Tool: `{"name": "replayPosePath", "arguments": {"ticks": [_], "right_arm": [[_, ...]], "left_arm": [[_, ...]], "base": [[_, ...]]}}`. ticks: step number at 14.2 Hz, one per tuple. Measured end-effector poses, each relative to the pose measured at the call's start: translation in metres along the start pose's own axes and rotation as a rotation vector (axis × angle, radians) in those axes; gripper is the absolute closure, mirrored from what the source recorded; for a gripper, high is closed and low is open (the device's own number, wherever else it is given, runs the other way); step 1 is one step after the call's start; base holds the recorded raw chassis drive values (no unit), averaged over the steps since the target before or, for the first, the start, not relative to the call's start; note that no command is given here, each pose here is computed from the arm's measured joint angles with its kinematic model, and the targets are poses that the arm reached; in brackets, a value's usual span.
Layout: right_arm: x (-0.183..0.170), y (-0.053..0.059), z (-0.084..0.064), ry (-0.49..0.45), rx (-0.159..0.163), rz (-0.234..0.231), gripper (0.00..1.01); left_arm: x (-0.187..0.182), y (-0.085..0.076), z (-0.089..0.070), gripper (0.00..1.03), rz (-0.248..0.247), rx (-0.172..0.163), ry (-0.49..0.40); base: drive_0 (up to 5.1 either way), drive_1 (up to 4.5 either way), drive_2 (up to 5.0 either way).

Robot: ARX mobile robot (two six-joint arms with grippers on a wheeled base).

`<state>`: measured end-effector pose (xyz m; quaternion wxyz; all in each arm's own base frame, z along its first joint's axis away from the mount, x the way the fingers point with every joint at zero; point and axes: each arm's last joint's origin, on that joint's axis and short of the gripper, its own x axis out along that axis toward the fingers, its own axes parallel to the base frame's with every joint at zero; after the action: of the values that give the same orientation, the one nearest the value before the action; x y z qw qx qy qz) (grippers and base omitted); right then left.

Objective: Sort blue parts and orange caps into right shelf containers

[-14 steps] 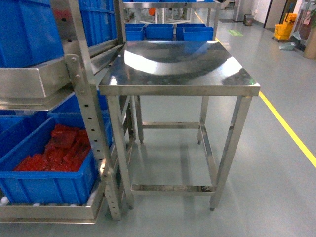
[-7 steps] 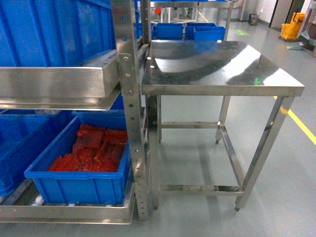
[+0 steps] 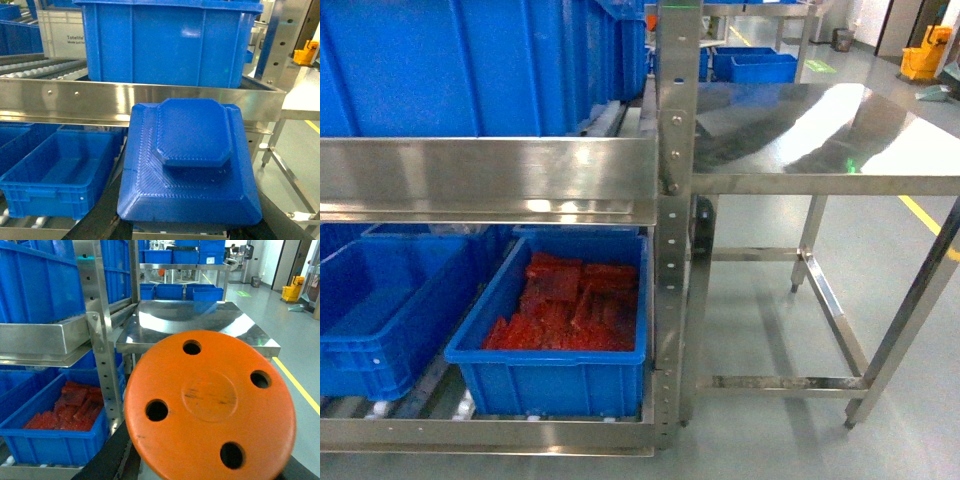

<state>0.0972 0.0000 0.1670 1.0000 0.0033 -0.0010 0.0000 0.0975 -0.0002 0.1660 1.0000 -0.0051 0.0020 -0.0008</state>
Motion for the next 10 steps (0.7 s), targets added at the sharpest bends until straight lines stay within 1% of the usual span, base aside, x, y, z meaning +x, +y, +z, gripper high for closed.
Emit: {"name": "replayPosePath", "arguments": {"ticks": [10], "right_arm": [[0.0,0.0,0.0,0.0,0.0,0.0,0.58]], "left_arm": [[0.0,0.0,0.0,0.63,0.0,0.0,0.0]], "base": [[-5.1,2.39,2.4]]}}
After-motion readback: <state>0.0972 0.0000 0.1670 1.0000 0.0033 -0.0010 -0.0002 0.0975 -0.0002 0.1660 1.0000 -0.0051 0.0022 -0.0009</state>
